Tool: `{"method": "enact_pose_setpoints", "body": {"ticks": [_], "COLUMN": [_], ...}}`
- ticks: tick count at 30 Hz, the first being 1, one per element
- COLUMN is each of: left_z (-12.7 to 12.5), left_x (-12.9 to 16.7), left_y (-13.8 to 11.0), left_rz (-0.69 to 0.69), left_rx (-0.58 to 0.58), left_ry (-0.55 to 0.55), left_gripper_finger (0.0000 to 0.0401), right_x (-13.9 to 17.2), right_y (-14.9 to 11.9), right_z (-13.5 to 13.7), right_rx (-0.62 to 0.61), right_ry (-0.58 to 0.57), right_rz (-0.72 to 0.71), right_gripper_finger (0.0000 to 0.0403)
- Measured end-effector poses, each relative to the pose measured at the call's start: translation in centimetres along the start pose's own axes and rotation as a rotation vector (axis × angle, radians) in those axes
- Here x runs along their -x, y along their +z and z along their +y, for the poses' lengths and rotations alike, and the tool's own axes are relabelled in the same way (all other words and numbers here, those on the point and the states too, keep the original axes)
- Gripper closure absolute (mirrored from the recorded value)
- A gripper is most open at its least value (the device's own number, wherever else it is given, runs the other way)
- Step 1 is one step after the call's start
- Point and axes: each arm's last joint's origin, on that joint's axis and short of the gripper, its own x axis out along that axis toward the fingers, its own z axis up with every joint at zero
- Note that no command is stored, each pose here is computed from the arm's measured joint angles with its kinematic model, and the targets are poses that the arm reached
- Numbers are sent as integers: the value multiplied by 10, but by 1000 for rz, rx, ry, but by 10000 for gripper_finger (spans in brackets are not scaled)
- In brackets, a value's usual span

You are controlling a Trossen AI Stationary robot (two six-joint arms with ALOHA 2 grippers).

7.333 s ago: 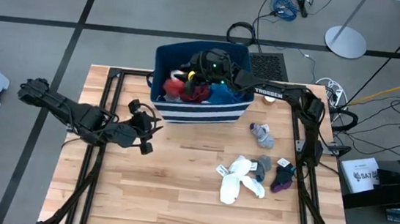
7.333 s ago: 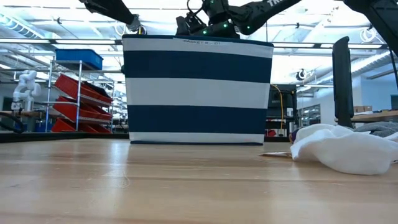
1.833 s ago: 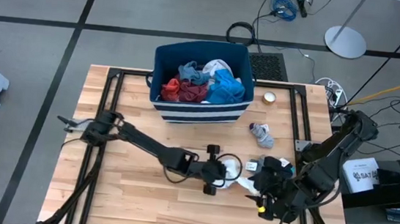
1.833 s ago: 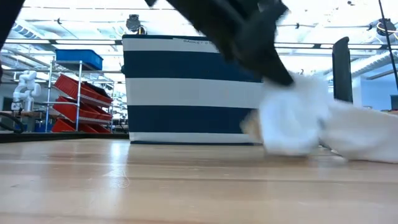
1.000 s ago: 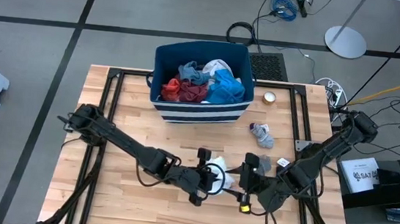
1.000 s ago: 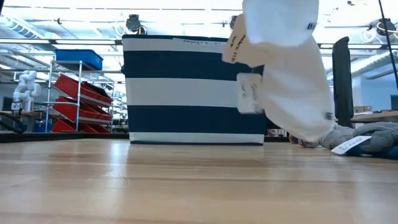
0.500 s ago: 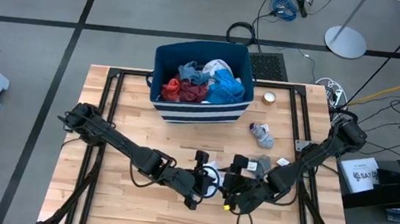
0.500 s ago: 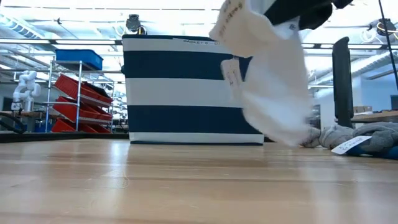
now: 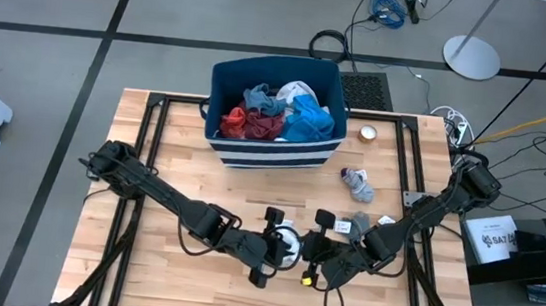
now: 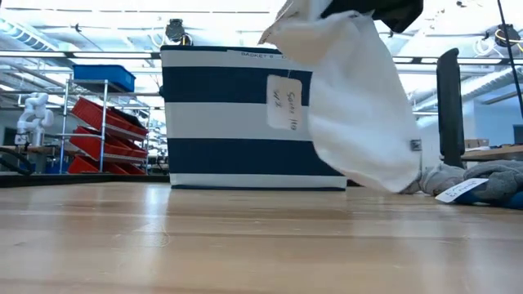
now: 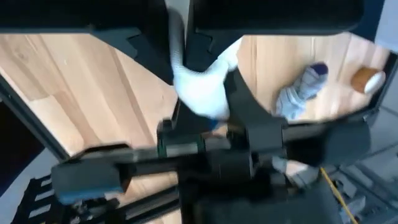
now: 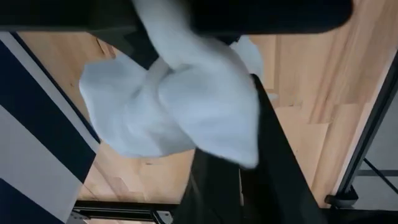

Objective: Sort clothes
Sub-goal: Put the white socks into the blue laundry organizer

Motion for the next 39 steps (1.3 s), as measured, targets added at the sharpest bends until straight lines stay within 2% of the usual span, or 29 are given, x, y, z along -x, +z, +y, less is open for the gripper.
{"method": "enact_pose_setpoints", "body": {"ticks": [5, 9, 12, 14, 18, 24, 27, 30, 33, 39], "left_z": [-1, 4, 13, 18, 28, 58, 64, 68, 71, 80], "left_x": [4, 33, 68, 86, 108, 123, 126, 129, 136, 160], "left_y": [-2, 5, 10, 7, -19, -77, -107, -130, -142, -140], "left_rz": [30, 55, 71, 102, 181, 232, 182, 83, -24, -197], "left_rx": [20, -9, 12, 11, -15, 110, 173, 240, 269, 325], "left_ry": [30, 156, 265, 273, 269, 317, 316, 304, 272, 228], "left_gripper_finger": [303, 263, 255, 254, 253, 253, 253, 253, 253, 253], "right_x": [0, 1, 3, 3, 3, 9, 13, 15, 18, 37], "right_y": [-1, -3, -5, -3, 9, 49, 74, 101, 127, 185], "right_z": [0, -2, -5, -9, -20, -38, -51, -66, -88, -148], "right_rx": [-5, 12, 37, 49, 79, 155, 199, 218, 258, 297], "right_ry": [-3, -15, -40, -64, -112, -155, -165, -106, -71, -133], "right_rz": [6, 35, 86, 118, 164, 197, 199, 194, 181, 72], "right_gripper_finger": [394, 397, 398, 399, 400, 401, 402, 402, 402, 402]}}
